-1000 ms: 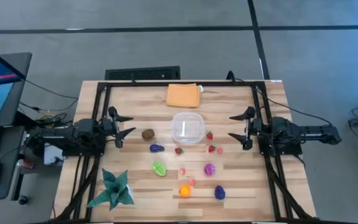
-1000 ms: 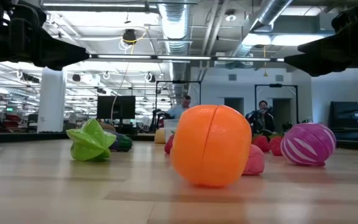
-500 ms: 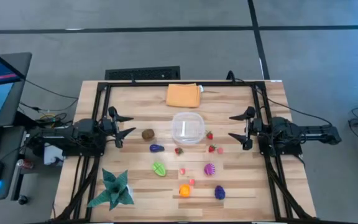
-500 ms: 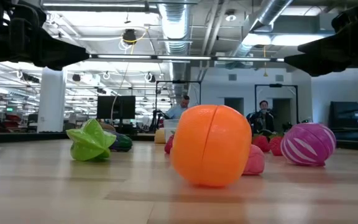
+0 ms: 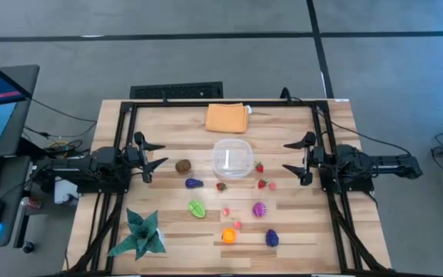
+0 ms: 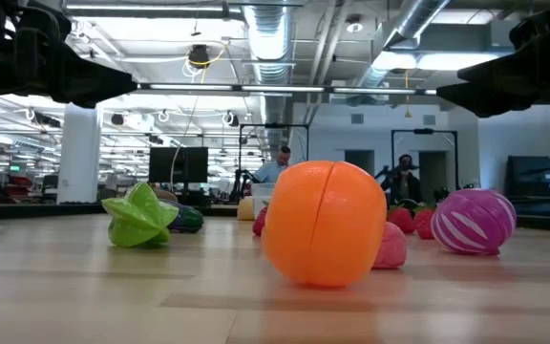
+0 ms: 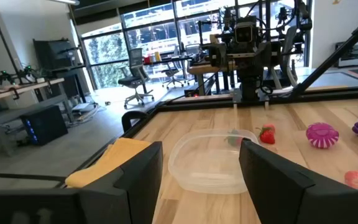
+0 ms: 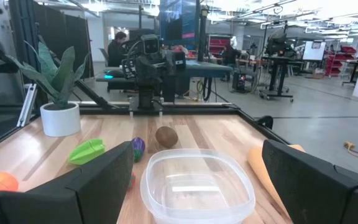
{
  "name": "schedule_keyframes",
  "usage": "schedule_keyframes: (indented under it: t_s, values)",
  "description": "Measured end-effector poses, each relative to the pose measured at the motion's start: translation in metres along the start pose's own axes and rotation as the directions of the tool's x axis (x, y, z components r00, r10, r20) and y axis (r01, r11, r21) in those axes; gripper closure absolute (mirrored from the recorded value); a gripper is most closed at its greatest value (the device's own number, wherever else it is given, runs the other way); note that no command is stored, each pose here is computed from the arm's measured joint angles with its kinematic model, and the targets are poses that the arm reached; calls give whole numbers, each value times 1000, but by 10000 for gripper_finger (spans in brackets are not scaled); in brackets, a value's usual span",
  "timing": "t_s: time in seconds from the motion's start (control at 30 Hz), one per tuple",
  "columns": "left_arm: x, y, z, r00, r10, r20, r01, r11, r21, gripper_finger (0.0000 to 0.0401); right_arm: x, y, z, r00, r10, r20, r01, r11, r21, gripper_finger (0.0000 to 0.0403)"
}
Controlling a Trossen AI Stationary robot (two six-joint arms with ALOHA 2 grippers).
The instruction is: Pick and placing Produce into tupperware
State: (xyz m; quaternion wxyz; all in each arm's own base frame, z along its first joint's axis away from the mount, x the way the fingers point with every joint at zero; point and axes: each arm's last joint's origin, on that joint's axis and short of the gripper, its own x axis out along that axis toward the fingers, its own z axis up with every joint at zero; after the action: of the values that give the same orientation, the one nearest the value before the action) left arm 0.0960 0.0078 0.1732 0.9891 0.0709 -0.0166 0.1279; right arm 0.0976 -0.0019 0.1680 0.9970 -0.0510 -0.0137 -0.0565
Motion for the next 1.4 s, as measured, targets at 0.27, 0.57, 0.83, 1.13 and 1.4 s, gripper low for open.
schedule_keyframes:
  t_s: [0.27,0.57,0.83,1.13,1.4]
  values:
    - [0,0,0,1000,1,-1,-1,1000,0,197,0,0,0,1000,0,0,0,1000,0,22]
    - [0,-1,3,999,-30,36,41,931,-363,197,0,0,0,1000,0,0,0,1000,0,22]
    - [0,2,8,995,53,80,0,832,-555,197,0,0,0,1000,0,0,0,1000,0,22]
    - [0,3,8,995,57,84,14,737,-676,197,0,-1,0,1000,-28,-1,27,992,-121,22]
    - [0,4,4,990,136,41,-36,519,-854,197,0,-1,0,1000,-29,-1,28,987,-157,22]
